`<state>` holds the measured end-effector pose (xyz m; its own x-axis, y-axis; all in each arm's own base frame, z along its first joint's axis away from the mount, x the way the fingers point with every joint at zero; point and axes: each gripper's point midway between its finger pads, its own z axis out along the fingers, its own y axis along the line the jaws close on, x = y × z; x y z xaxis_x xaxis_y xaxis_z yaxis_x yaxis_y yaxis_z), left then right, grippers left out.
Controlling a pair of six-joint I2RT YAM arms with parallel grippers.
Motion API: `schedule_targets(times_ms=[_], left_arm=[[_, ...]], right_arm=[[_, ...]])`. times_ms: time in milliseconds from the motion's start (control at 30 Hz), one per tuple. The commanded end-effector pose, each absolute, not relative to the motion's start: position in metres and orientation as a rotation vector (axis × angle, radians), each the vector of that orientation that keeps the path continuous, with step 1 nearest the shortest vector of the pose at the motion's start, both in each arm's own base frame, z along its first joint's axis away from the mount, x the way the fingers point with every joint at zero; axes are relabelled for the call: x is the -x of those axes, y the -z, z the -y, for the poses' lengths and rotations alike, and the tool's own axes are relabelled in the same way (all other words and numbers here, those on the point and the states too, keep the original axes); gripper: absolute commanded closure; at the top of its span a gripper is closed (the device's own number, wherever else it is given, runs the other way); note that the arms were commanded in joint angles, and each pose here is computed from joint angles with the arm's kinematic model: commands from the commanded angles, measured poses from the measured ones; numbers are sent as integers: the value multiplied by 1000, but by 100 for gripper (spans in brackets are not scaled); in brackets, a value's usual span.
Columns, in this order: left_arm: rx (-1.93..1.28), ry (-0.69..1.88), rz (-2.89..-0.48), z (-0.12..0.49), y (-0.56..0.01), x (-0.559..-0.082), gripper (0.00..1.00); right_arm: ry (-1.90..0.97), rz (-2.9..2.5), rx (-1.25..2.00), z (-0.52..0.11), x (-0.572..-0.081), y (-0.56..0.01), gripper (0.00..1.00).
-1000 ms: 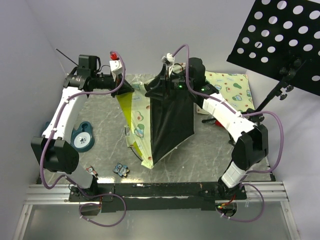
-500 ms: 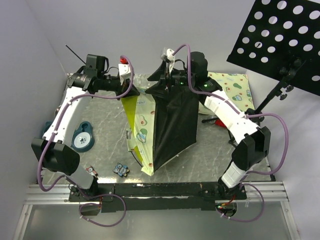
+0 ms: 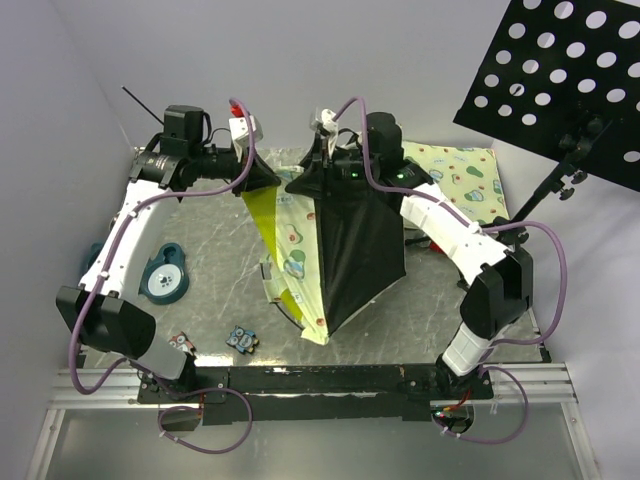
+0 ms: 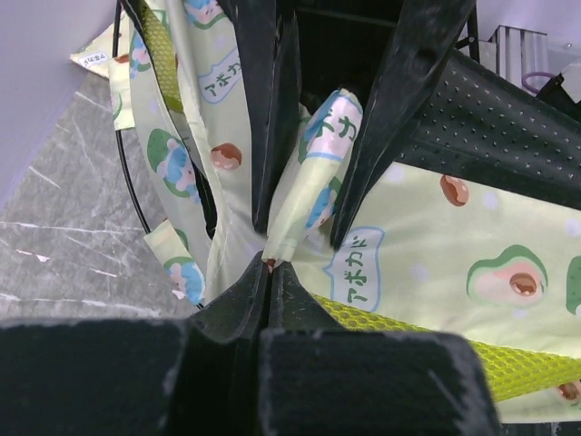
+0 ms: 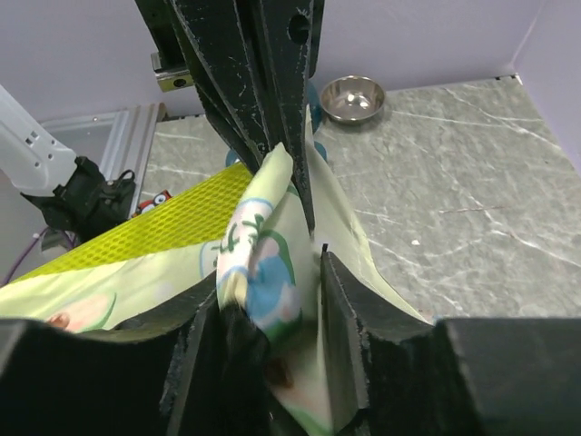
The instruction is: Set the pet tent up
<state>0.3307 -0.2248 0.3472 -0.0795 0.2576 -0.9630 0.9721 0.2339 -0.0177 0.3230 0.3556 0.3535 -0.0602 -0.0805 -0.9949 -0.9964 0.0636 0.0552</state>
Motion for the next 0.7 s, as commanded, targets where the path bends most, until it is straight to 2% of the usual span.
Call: schedule_targets(times_ms=[0,67,100,267,300,333,400,433,533,567,667], left_arm=[[-1217,968,-1461,233,-370,-315,99],[-1215,973,-1472,233,-368,-315,99],[-1217,977,-1475,233,-368,-313,99],[-1205,967,-1478,231,-369,-312,99],[-1190,963,-1486,231,-371,-313,99],[-1175,949,-1484,229,-375,-314,91],[-1137,908,-1469,225,-393,-316,61],[-1092,872,-1459,221,-411,-316,52],[-956,857,-1369,212,-470,-304,8],[-892,877,-1330,211,-493,-297,2],[-791,932,-1205,199,-547,-273,0]], right_arm=[[-1166,-1254,1207,-369,-319,-368,57],[-1163,-1249,1200,-370,-319,-371,58],[-1163,-1248,1197,-369,-319,-371,62],[-1150,-1260,1194,-368,-320,-368,100],[-1146,-1266,1188,-367,-320,-367,100],[-1144,-1273,1180,-365,-321,-367,100],[-1151,-1283,1149,-360,-325,-373,100],[-1153,-1295,1126,-357,-328,-377,100],[-1158,-1331,1067,-351,-336,-386,100],[-1173,-1339,1047,-349,-336,-390,100],[-1223,-1376,990,-344,-340,-393,100]])
